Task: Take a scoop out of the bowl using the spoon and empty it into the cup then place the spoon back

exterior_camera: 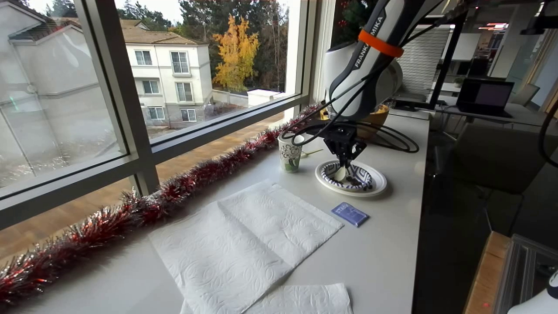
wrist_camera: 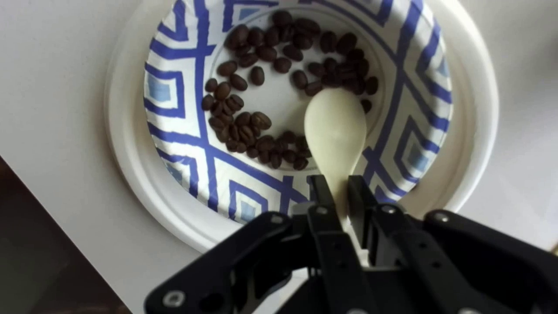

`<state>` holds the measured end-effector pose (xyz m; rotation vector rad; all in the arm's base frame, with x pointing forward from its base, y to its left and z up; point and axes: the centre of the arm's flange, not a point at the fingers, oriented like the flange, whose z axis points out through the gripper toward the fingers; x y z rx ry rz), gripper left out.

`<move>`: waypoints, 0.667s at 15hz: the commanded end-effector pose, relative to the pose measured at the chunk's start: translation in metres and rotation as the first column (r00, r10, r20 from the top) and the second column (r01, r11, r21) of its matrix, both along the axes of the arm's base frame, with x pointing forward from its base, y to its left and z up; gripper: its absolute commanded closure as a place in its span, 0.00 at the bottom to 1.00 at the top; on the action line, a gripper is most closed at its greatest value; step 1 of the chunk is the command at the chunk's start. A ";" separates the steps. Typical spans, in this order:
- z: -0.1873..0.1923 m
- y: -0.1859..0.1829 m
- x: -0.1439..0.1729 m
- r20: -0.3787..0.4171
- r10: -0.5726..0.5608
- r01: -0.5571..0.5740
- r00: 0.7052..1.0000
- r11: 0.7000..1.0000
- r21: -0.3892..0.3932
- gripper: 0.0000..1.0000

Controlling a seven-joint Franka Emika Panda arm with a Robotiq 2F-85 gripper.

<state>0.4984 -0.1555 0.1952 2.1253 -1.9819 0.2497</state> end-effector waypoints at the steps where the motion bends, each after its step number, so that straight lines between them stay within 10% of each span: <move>1: -0.005 0.013 0.000 0.039 0.009 -0.008 0.999 1.000 -0.012 0.96; 10: -0.010 0.027 -0.006 0.082 0.137 -0.138 0.987 0.990 0.015 0.96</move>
